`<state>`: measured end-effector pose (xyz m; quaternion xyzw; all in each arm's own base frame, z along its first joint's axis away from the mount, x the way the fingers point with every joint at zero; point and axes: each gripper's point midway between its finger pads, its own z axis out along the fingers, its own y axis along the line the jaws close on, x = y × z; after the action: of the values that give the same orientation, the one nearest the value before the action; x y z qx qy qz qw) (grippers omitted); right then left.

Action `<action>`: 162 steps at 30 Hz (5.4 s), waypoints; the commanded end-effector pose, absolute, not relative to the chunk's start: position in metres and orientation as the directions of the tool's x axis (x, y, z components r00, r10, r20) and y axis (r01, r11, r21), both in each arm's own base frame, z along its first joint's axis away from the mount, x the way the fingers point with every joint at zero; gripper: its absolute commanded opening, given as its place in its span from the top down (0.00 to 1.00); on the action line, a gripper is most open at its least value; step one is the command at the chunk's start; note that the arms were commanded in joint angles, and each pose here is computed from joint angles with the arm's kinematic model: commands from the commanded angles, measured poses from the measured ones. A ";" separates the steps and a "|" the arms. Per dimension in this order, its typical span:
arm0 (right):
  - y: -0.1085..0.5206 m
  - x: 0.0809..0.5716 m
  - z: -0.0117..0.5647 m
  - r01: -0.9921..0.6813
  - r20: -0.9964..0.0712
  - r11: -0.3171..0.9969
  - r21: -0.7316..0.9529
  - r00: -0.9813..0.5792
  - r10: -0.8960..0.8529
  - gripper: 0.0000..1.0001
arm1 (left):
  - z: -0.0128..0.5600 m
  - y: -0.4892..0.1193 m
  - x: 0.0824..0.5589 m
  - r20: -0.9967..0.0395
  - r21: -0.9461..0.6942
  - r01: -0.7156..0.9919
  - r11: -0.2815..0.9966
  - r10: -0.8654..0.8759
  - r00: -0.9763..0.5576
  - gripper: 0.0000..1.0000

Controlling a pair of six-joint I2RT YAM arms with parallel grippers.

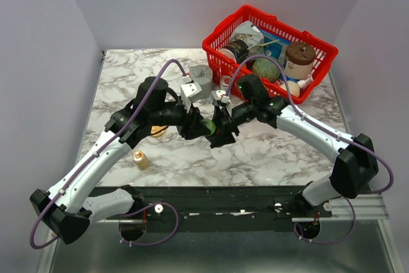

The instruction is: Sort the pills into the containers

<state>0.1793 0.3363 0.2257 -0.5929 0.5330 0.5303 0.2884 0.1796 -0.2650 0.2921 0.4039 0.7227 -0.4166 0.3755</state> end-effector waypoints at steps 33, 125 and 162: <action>0.341 0.185 0.234 -0.925 -0.930 -0.256 0.280 -0.195 -0.312 0.88 | 0.307 -0.257 0.205 -0.693 -0.623 0.565 0.541 -0.045 -0.720 0.09; 0.342 0.199 0.229 -0.945 -0.922 -0.174 0.278 -0.211 -0.325 0.04 | 0.273 -0.228 0.206 -0.646 -0.558 0.453 0.695 -0.021 -0.763 1.00; 0.313 0.237 0.238 -0.984 -0.941 -0.034 0.173 -0.155 -0.300 0.00 | 0.147 0.119 0.391 -0.818 -0.093 -0.564 0.821 -0.386 -0.426 1.00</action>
<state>0.2359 0.3154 0.2305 -0.5326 0.6047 0.4828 0.3429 0.3613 0.1071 0.1225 -0.2621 0.8729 0.1164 0.3947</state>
